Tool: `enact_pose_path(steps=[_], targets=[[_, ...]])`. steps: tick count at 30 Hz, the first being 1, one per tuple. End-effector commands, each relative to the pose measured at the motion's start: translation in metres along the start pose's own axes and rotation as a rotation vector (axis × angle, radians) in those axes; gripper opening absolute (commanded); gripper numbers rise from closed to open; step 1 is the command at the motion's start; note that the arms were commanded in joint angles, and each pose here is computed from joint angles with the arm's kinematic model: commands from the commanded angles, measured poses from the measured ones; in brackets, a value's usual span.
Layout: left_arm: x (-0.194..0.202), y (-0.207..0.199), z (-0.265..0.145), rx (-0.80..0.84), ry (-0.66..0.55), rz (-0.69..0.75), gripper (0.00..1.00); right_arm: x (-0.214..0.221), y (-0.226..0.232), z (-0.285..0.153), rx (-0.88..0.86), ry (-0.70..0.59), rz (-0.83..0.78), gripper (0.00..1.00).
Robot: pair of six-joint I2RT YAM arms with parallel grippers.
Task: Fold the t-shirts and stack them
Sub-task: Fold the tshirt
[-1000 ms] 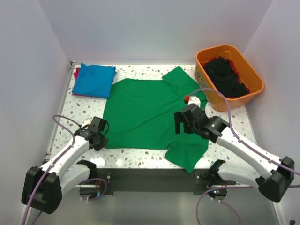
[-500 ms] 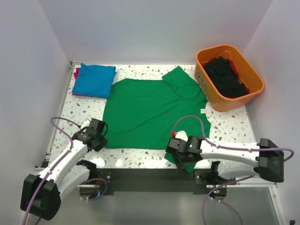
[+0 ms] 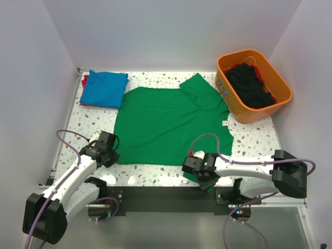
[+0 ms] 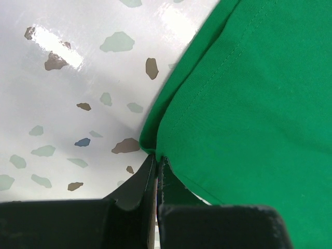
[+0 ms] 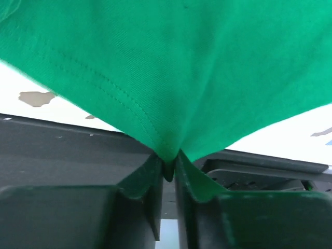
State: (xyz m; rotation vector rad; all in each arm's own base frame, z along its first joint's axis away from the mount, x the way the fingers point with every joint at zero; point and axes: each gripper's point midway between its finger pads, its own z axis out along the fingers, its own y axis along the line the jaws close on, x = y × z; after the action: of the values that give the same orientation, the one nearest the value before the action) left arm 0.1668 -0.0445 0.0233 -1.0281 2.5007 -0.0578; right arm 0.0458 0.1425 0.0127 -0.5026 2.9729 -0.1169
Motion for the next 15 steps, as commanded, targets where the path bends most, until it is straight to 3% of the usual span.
enact_pose_path(steps=[1,3,8,15], targets=[[-0.004,-0.005,-0.001,0.033,-0.02,-0.009,0.0,0.0,-0.009,-0.002,0.048,-0.012,0.053,0.1],[-0.004,-0.007,-0.002,0.044,-0.02,-0.012,0.0,-0.011,-0.014,-0.008,0.078,-0.063,0.072,0.0],[-0.015,-0.026,-0.014,0.108,-0.038,-0.009,0.0,-0.038,-0.041,-0.035,0.161,-0.159,0.142,0.0],[-0.033,-0.062,-0.023,0.185,-0.052,0.004,0.0,-0.111,-0.07,-0.074,0.155,-0.305,0.198,0.0]])
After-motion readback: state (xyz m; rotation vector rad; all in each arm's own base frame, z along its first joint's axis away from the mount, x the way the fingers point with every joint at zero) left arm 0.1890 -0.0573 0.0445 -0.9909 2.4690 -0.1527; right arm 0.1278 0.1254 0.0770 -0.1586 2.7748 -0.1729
